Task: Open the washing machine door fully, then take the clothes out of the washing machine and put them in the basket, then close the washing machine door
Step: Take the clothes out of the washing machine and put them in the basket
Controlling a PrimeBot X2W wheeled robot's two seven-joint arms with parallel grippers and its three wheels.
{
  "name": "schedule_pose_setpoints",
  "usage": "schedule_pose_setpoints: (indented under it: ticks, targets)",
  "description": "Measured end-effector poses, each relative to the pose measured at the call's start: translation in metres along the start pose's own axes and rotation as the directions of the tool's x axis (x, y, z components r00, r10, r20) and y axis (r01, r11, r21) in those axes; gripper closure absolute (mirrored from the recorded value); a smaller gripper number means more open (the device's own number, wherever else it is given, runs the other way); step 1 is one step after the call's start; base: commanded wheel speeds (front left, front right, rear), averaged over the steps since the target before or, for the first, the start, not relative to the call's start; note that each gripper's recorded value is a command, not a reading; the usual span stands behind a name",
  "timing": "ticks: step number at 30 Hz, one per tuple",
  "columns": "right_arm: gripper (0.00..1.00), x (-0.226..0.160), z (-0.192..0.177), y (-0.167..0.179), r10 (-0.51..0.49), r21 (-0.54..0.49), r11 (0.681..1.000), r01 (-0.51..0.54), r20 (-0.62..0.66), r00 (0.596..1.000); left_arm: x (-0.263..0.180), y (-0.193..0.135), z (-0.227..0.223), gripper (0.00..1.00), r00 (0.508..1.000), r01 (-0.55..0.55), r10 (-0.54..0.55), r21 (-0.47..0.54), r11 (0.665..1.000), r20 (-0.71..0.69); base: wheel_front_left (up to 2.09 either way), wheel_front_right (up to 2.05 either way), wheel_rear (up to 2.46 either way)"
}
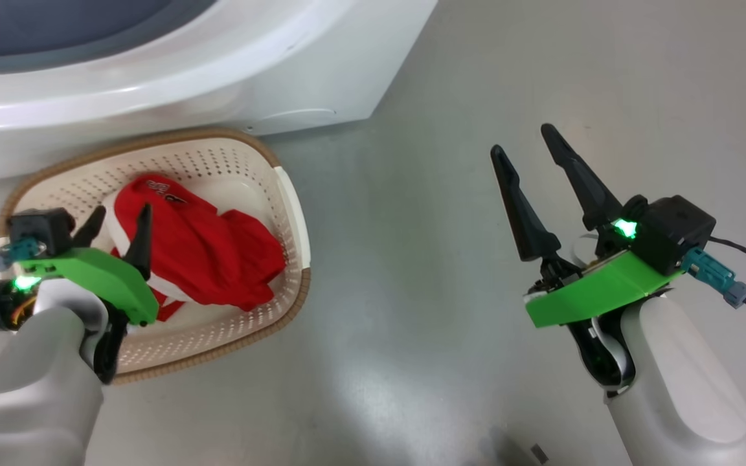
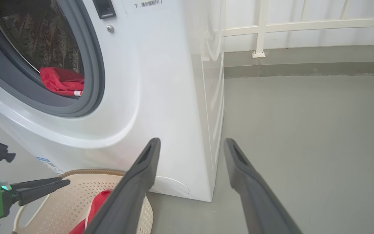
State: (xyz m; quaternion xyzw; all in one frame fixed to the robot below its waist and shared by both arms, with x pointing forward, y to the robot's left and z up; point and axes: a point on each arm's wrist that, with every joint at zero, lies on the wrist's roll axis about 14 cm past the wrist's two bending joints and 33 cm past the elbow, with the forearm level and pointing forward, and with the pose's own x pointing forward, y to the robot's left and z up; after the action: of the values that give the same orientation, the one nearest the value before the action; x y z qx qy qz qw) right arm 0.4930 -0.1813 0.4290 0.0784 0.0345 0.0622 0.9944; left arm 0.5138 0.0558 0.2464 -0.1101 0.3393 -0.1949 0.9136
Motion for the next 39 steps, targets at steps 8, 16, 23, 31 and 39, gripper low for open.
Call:
schedule_pose_setpoints:
  ticks: [8,16,23,31,39]
  targets:
    - [0.00,-0.010,0.005,0.003,0.010,-0.007,1.000,-0.010,-0.002,1.000,-0.022,0.011,0.045,0.00,0.988,-0.035,0.040,-0.037,0.999,0.150,0.00,0.00,0.00]
    - [0.00,-0.026,0.014,0.003,0.011,-0.014,1.000,-0.011,0.001,1.000,-0.057,0.012,0.085,0.00,0.950,-0.061,0.073,-0.047,0.997,0.304,0.00,0.00,0.00]
    - [0.00,-0.044,0.026,0.004,0.015,-0.021,1.000,-0.015,0.018,1.000,-0.101,0.010,0.113,0.00,0.894,-0.101,0.108,-0.039,0.994,0.436,0.00,0.00,0.00]
    - [0.00,-0.067,0.037,0.006,0.016,-0.021,1.000,-0.015,0.035,0.999,-0.154,0.006,0.123,0.00,0.835,-0.147,0.141,-0.031,0.989,0.533,0.00,0.00,0.00]
    - [0.00,-0.088,0.045,0.009,0.014,-0.012,1.000,-0.013,0.052,0.999,-0.201,0.005,0.111,0.00,0.797,-0.194,0.176,-0.031,0.980,0.578,0.00,0.00,0.00]
